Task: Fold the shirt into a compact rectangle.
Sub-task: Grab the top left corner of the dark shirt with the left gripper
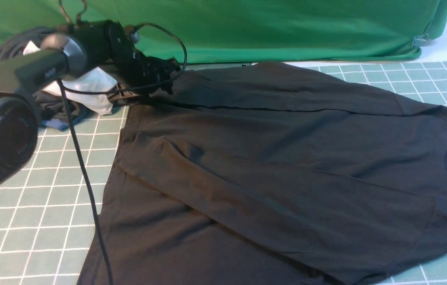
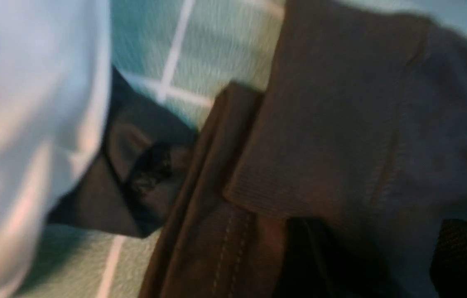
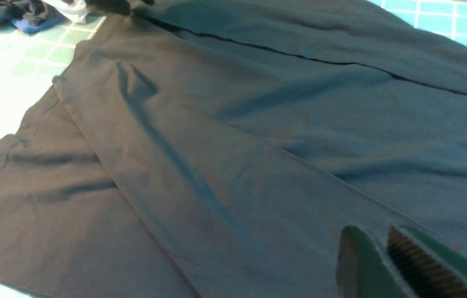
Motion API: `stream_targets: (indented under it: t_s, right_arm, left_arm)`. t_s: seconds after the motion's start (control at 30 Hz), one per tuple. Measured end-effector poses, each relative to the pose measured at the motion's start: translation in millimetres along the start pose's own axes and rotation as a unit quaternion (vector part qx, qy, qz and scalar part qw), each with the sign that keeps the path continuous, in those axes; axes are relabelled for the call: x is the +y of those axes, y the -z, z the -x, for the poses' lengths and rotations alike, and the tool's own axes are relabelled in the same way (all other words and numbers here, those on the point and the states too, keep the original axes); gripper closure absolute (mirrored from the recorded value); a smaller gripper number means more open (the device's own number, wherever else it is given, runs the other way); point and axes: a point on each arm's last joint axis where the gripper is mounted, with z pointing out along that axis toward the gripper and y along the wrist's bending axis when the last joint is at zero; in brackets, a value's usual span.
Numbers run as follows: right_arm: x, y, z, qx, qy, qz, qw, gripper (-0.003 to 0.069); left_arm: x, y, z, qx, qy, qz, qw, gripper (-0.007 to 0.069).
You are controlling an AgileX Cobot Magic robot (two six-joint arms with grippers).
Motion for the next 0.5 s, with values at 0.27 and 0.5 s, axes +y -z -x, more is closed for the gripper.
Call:
stream_targets:
  t_s: [0.27,0.5]
  right_arm:
    - [-0.1,0.0,-0.6,0.003,0.0,0.0,1.0,0.0557]
    - [-0.1,0.0,-0.6,0.003,0.0,0.0,1.0,0.0552]
  left_arm:
    - [-1.7,-5.8,3.2,-0.021,0.012,-0.016,1.0,0.0247]
    - [0.4,-8.2,2.3,-0.017,-0.003,-0.014,1.0,0.057]
